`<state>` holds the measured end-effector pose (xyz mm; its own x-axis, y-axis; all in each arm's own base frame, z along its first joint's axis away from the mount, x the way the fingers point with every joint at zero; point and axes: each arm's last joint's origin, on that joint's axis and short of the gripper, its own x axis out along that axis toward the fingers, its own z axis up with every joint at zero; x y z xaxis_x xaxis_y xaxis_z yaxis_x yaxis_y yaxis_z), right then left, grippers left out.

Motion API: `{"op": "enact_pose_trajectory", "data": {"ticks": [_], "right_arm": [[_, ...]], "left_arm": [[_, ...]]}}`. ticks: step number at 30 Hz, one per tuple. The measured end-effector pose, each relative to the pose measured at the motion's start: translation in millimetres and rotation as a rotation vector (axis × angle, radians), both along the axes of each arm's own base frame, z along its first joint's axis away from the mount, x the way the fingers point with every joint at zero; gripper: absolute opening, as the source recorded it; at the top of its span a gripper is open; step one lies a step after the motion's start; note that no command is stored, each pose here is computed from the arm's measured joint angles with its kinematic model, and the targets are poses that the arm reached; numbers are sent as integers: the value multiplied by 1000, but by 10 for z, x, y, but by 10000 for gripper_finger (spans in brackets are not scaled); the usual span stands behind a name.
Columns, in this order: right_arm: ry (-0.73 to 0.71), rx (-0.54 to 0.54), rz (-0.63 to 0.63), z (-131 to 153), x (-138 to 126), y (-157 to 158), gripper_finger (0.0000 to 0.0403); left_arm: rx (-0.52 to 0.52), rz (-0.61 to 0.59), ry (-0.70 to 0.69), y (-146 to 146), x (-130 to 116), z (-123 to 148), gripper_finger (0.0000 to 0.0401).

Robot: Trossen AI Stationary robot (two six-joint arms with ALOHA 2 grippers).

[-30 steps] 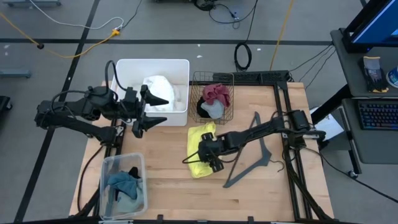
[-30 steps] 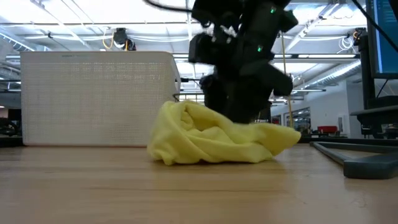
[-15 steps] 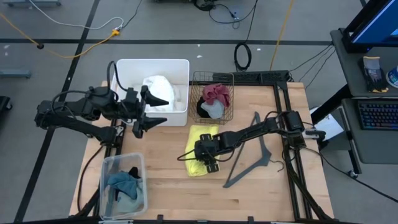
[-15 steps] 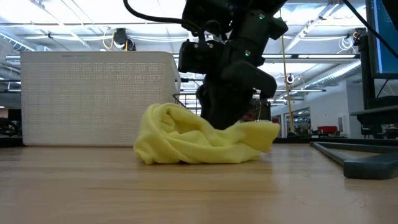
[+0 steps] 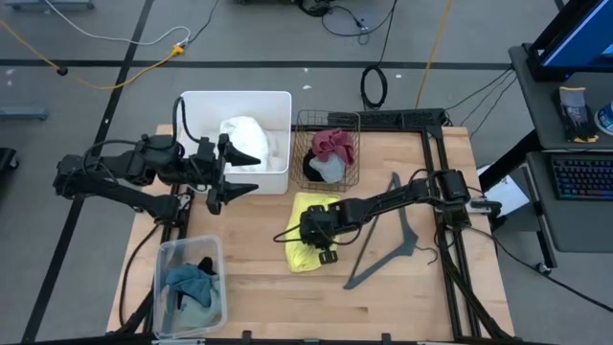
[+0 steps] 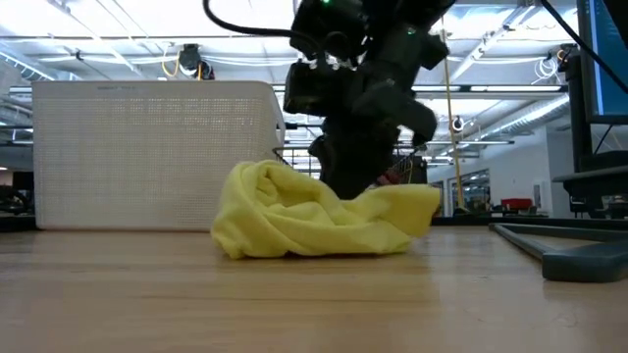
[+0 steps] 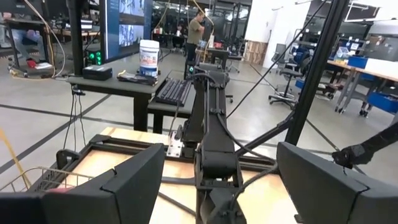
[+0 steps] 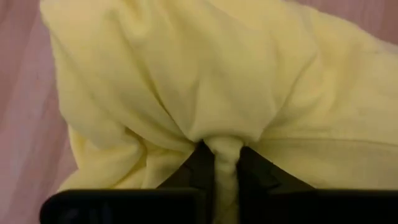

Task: Pick & Place Cloths
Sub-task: Put the yellow shirt into the white bin

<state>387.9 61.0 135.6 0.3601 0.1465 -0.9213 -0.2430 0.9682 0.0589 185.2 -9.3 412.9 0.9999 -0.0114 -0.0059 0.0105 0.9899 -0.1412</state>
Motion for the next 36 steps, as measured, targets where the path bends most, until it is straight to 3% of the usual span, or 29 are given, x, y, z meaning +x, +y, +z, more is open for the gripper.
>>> {"op": "enact_pose_trajectory", "data": {"ticks": [5, 11, 19, 22, 28, 36], "right_arm": [[-74, 35, 14, 349, -84, -16, 26], [-316, 59, -9, 1032, -198, -79, 26], [-607, 91, -31, 1779, -481, -113, 26], [-693, 92, -63, 1979, -584, -136, 26], [-865, 166, -106, 2345, -770, -175, 26], [-974, 192, -134, 2596, -970, -233, 26]], "left_arm": [[0, 0, 19, -2, 33, -26, 310], [-9, 3, 50, -6, 113, -77, 310], [-123, 18, 90, -5, 239, -152, 310], [-151, 19, 89, -7, 267, -160, 310], [-107, 5, 77, -33, 304, -160, 310], [-61, -48, 45, -146, 351, -146, 310]]}}
